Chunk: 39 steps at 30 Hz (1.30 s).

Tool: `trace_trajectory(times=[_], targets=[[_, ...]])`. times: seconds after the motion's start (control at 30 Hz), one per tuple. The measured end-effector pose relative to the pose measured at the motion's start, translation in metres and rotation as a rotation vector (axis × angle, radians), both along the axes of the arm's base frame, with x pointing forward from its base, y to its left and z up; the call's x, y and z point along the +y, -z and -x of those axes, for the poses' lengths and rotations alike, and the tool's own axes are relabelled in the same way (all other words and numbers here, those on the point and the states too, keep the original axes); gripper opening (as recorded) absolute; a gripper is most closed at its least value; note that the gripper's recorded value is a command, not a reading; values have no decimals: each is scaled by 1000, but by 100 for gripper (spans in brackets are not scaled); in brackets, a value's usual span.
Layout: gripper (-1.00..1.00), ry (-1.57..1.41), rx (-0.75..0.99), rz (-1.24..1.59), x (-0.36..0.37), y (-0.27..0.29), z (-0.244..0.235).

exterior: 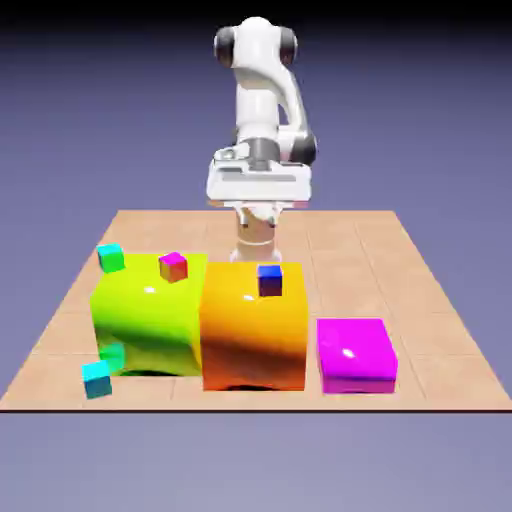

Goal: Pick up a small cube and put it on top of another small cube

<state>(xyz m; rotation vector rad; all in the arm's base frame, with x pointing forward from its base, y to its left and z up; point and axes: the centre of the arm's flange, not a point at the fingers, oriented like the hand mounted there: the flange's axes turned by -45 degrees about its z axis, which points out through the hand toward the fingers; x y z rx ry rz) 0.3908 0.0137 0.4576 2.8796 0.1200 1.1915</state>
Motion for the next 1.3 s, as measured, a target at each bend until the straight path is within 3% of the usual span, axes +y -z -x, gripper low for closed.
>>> trace_trajectory(times=[0.4,0.7,0.97,1.3], targets=[[0,322,402,-164,-90,46,-116],[0,581,676,-364,-195,111,-167],[0,830,900,-568,-309,186,-170],[0,1105,1110,-757,-426,276,-123]])
